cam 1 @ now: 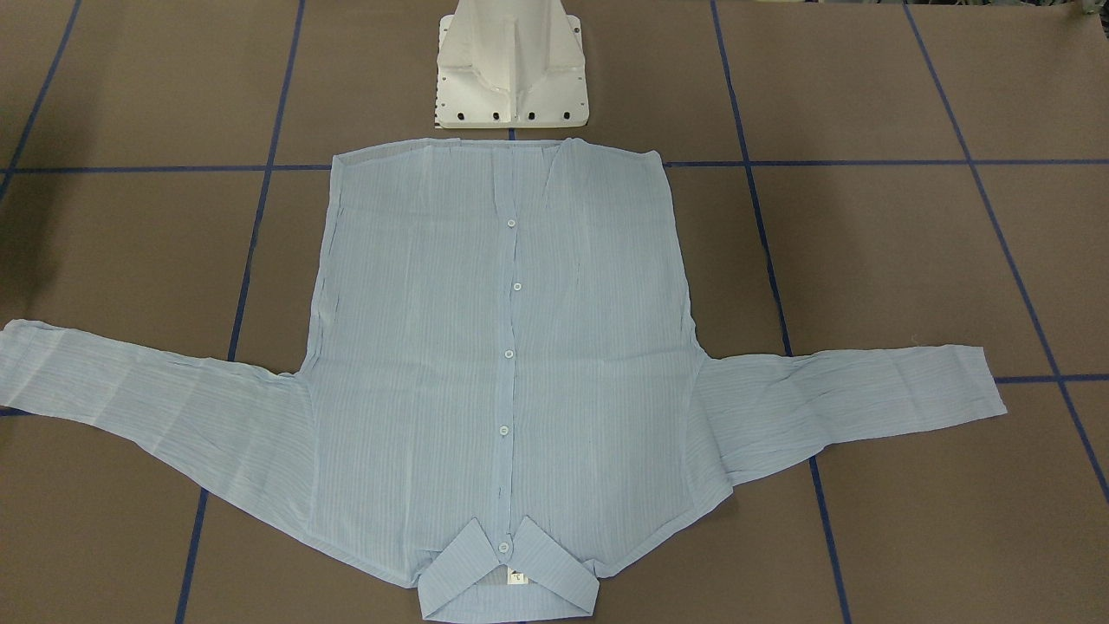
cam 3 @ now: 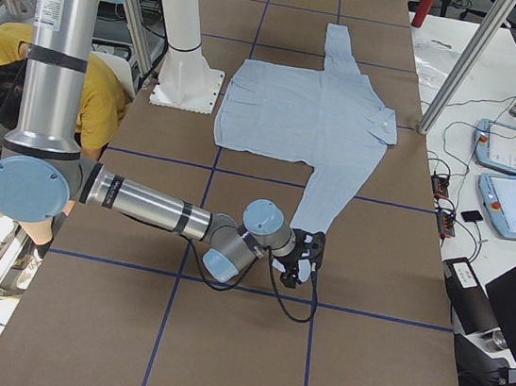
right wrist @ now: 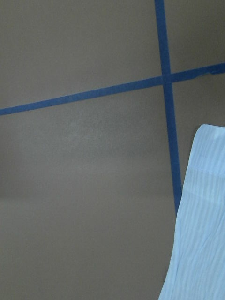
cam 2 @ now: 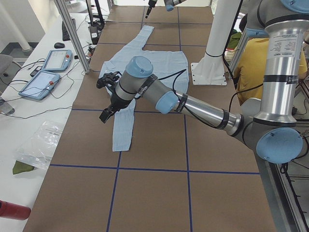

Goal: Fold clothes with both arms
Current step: 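Lower the right gripper toward the cuff of the sleeve nearest it, then grasp the sleeve cuff with the right gripper and lift it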

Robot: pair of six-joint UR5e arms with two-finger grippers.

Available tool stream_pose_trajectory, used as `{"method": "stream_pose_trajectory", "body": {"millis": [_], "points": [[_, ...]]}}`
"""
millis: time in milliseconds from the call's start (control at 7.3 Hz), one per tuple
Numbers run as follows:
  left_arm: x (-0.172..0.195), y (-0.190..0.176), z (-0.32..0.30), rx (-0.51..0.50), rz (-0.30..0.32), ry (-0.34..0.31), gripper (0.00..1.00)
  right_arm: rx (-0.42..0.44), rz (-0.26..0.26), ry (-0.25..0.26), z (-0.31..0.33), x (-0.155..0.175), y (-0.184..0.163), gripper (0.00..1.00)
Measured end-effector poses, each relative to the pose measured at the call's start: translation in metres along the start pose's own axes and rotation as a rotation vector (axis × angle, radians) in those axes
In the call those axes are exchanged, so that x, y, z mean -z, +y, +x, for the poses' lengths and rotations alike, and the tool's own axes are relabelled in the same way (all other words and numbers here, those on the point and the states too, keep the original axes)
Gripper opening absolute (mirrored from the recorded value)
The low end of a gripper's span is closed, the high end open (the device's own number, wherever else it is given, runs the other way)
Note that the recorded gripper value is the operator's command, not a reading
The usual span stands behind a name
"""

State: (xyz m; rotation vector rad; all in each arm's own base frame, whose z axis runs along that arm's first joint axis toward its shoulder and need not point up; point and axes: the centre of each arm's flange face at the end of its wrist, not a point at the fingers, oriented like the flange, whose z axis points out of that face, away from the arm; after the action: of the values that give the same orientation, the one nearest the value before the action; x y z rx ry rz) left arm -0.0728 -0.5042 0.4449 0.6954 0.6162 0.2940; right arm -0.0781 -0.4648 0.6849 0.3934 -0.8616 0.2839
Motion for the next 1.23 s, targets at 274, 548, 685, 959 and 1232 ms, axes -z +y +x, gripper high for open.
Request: {"method": "stream_pose_trajectory", "body": {"millis": [274, 548, 685, 959, 1232], "points": [[0.0, 0.0, 0.0, 0.0, 0.0, 0.0, 1.0, 0.013, 0.017, 0.009, -0.014, -0.016, 0.02, 0.81], [0.0, 0.0, 0.0, 0.0, 0.0, 0.0, 1.0, 0.036, 0.021, 0.026, -0.02, -0.027, 0.038, 0.74], [0.0, 0.0, 0.0, 0.0, 0.0, 0.0, 1.0, 0.043, 0.018, 0.029, -0.022, -0.03, 0.046, 0.72], [0.0, 0.0, 0.0, -0.001, 0.0, 0.0, 1.0, 0.05, 0.015, 0.044, -0.024, -0.038, 0.06, 0.69], [0.0, 0.0, 0.0, -0.001, 0.001, 0.0, 1.0, 0.052, 0.007, 0.056, -0.023, -0.041, 0.069, 0.68]]}}
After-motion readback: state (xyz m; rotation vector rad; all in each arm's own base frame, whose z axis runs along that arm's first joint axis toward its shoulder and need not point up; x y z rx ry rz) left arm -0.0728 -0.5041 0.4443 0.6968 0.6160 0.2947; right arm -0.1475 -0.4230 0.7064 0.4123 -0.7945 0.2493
